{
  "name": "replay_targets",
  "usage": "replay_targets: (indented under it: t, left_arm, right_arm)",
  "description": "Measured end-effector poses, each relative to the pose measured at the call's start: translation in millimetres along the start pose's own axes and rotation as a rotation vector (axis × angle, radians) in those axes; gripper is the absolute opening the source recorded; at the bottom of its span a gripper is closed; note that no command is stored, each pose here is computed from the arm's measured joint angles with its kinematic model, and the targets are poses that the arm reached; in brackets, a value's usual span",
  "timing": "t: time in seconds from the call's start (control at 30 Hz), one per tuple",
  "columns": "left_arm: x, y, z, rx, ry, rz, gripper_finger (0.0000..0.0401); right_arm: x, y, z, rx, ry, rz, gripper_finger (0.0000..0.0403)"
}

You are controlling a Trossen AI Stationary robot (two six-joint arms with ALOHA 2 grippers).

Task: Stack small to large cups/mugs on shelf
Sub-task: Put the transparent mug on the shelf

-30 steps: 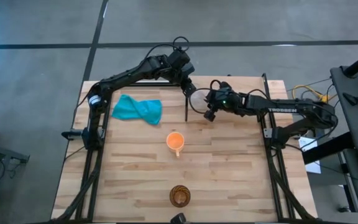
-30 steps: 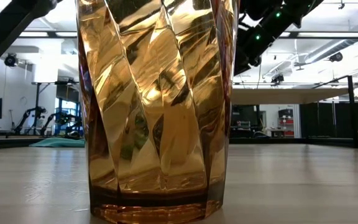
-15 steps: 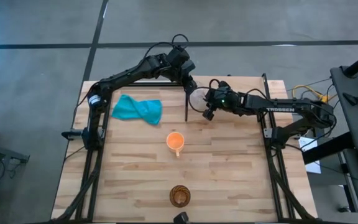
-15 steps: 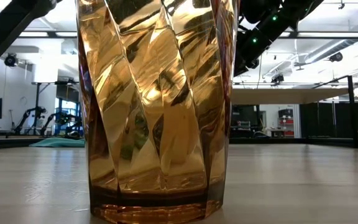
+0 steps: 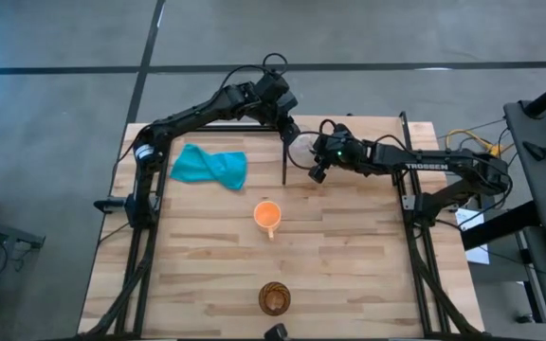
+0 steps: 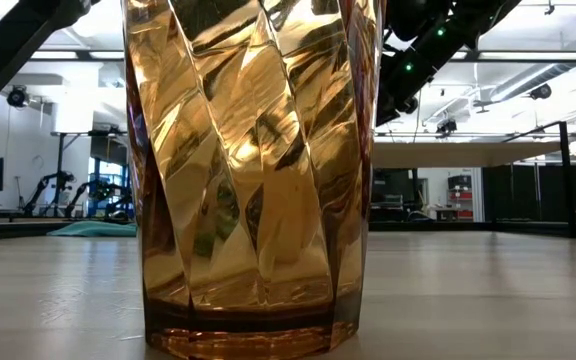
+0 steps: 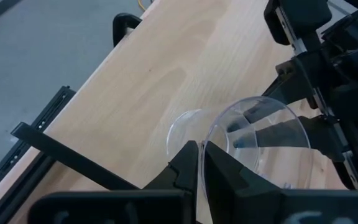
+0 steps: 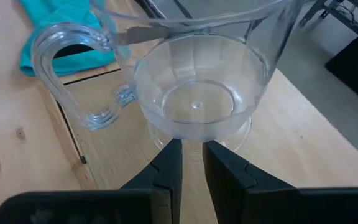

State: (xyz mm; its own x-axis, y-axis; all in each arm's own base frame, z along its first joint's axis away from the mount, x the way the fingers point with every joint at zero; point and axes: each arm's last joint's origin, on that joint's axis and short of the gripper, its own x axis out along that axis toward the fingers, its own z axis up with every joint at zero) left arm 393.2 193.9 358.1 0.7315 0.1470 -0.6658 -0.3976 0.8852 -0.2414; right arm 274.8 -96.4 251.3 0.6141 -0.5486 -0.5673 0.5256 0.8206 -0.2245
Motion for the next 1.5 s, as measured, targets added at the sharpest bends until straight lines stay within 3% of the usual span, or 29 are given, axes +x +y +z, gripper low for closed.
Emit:
replay_targets:
  t: [0.93,1.3,1.5]
  left_arm:
    - [0.1,2.1,0.0,0.019,0.000,-0.008,0.0000]
    - [-0.4,2.6,0.5,0.049,0.002,-0.064,0.0001]
    - [-1.1,5.5,1.1,0.044,0.000,-0.075,0.0042]
  right_arm:
    - [0.1,-0.8,-2.4,0.035,0.030,0.013,0.0059]
    - [0.1,-0.4,-2.9,0.036,0.034,0.026,0.0059]
    - [0.2,-0.3,-3.0,0.034,0.034,0.033,0.0059]
